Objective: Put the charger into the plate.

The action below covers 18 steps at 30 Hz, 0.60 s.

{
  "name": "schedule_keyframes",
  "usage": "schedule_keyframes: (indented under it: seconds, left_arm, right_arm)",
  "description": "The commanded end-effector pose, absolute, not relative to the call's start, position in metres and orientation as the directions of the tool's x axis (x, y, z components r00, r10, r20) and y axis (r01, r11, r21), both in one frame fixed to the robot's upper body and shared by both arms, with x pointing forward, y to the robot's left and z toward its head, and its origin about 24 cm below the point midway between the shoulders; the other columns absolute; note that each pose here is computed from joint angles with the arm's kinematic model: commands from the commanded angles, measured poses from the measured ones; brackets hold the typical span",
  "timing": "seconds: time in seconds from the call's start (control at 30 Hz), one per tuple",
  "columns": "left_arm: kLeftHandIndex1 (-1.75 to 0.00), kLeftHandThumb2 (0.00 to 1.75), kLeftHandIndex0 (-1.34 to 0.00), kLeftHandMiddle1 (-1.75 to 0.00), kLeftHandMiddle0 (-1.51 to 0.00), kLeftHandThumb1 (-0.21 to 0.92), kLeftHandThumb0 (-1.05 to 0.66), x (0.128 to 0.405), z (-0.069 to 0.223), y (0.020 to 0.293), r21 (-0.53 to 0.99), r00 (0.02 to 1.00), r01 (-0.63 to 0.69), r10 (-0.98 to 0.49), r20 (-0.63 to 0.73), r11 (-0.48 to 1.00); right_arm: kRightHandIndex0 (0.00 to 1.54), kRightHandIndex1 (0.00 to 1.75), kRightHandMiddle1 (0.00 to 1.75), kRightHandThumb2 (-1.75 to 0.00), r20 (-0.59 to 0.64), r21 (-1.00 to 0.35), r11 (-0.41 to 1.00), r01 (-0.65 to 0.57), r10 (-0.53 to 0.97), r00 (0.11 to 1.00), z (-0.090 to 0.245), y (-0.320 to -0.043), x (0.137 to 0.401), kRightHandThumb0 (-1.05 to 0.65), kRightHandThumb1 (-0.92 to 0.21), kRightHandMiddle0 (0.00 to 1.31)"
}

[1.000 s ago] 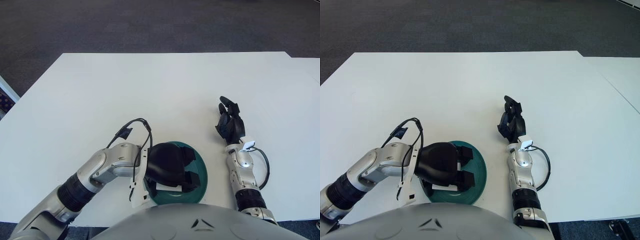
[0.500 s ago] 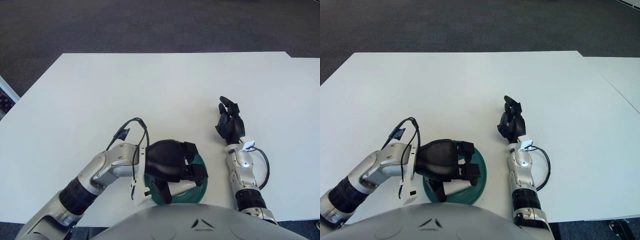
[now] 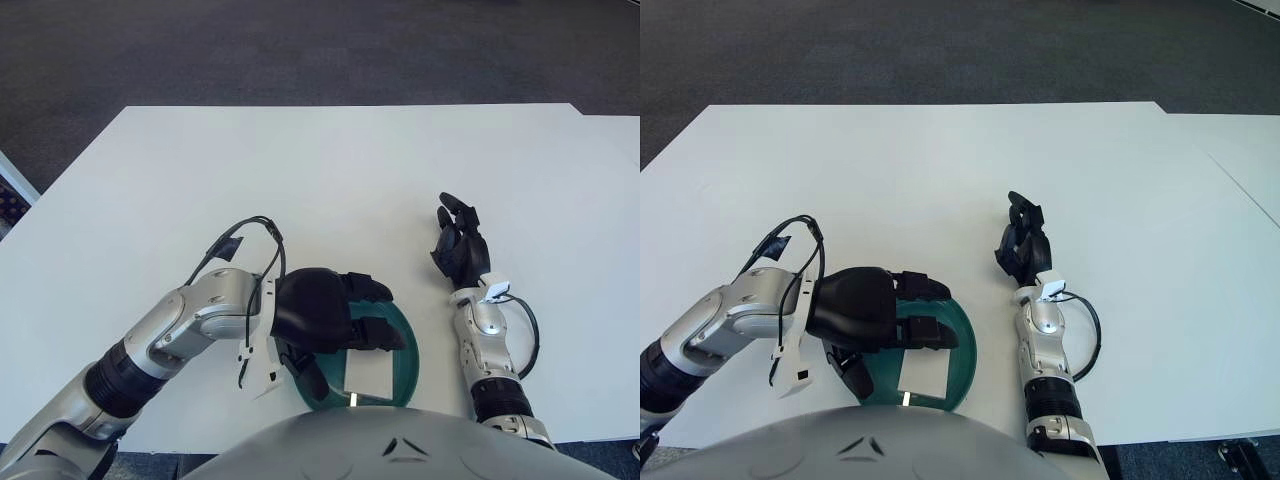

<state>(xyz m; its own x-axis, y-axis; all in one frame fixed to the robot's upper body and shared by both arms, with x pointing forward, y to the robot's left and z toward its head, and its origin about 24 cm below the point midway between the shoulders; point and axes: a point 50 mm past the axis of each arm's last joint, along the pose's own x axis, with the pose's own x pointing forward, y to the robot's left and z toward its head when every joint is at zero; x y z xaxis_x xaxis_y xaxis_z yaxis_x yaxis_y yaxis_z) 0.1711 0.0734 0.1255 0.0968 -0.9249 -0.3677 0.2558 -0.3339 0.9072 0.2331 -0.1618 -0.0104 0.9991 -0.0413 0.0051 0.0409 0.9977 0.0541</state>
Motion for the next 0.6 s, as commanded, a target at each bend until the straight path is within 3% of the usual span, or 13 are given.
schedule_keyframes:
  seconds: [0.0, 0.23, 0.4, 0.47, 0.53, 0.57]
  left_arm:
    - [0.00, 0.88, 0.00, 0.00, 0.00, 0.92, -1.05, 0.174, 0.129, 0.076, 0.902, 0.104, 0.254, -0.917, -0.385, -0.350]
    - [0.00, 0.89, 0.00, 0.00, 0.00, 0.92, -1.05, 0.180, 0.129, 0.079, 0.889, 0.103, 0.272, -0.907, -0.409, -0.370]
    - [0.00, 0.91, 0.00, 0.00, 0.00, 0.92, -1.05, 0.197, 0.122, 0.081, 0.895, 0.155, 0.330, -0.918, -0.366, -0.301]
    - [-0.01, 0.90, -0.02, -0.01, -0.02, 0.92, -1.05, 0.215, 0.116, 0.084, 0.887, 0.251, 0.430, -0.921, -0.298, -0.169]
    - [-0.06, 0.88, -0.05, -0.01, -0.07, 0.92, -1.05, 0.227, 0.109, 0.090, 0.842, 0.385, 0.536, -0.906, -0.176, 0.064]
    - [-0.23, 0.86, -0.03, -0.01, -0.13, 0.92, -1.05, 0.227, 0.104, 0.093, 0.777, 0.476, 0.583, -0.875, -0.089, 0.238]
  right_arm:
    - [0.32, 0.00, 0.75, -0.89, -0.366, 0.081, 0.994, 0.069, -0.035, 0.930, -0.074, -0.152, 0.179, -0.81, -0.92, 0.00]
    - [0.33, 0.01, 0.73, -0.88, -0.359, 0.082, 0.994, 0.070, -0.036, 0.933, -0.073, -0.153, 0.180, -0.80, -0.92, 0.00]
    - [0.33, 0.00, 0.71, -0.87, -0.359, 0.101, 0.992, 0.075, -0.034, 0.933, -0.072, -0.153, 0.178, -0.79, -0.92, 0.00]
    - [0.33, 0.01, 0.70, -0.87, -0.354, 0.110, 0.991, 0.077, -0.034, 0.935, -0.071, -0.153, 0.177, -0.78, -0.92, 0.00]
    - [0.33, 0.01, 0.69, -0.87, -0.363, 0.125, 0.989, 0.084, -0.034, 0.931, -0.076, -0.151, 0.174, -0.77, -0.92, 0.00]
    - [0.34, 0.01, 0.69, -0.87, -0.367, 0.135, 0.987, 0.091, -0.036, 0.930, -0.078, -0.150, 0.174, -0.77, -0.92, 0.00]
